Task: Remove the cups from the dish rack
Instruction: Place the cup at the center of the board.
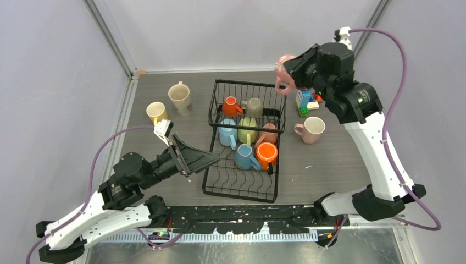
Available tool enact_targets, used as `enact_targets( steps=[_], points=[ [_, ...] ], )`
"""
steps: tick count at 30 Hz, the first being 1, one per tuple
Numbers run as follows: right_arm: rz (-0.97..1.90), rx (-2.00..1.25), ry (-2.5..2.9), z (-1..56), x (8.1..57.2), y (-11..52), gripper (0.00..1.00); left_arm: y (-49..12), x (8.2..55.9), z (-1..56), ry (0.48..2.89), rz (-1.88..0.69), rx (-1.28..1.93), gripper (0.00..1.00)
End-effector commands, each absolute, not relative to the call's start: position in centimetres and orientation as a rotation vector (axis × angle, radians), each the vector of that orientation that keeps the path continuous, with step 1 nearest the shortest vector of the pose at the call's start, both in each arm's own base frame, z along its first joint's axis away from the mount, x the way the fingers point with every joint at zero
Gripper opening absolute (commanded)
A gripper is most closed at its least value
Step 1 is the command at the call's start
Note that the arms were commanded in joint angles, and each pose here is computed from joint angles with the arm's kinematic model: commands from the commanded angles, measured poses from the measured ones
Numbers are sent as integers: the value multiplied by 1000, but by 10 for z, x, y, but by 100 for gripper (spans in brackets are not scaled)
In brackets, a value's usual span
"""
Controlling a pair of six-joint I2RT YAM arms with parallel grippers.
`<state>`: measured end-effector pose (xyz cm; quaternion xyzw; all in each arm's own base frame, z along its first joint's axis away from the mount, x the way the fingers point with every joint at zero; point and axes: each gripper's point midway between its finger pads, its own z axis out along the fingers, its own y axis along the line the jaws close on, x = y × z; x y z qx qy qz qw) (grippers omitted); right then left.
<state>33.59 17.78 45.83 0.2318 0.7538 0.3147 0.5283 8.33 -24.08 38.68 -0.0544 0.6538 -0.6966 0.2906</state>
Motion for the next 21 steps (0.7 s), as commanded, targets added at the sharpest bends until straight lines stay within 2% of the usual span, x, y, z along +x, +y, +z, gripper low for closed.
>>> enact_targets(
  steps=[1,11,21],
  points=[
    [647,593,1733,481,333,123,1,-241,74,397,1760,-1806,-5,100],
    [332,845,1847,411,329,13,0,-248,68,395,1822,-1730,140,100],
    [112,1120,1998,320,332,-68,1,-260,61,384,1912,-1720,230,100]
  ],
)
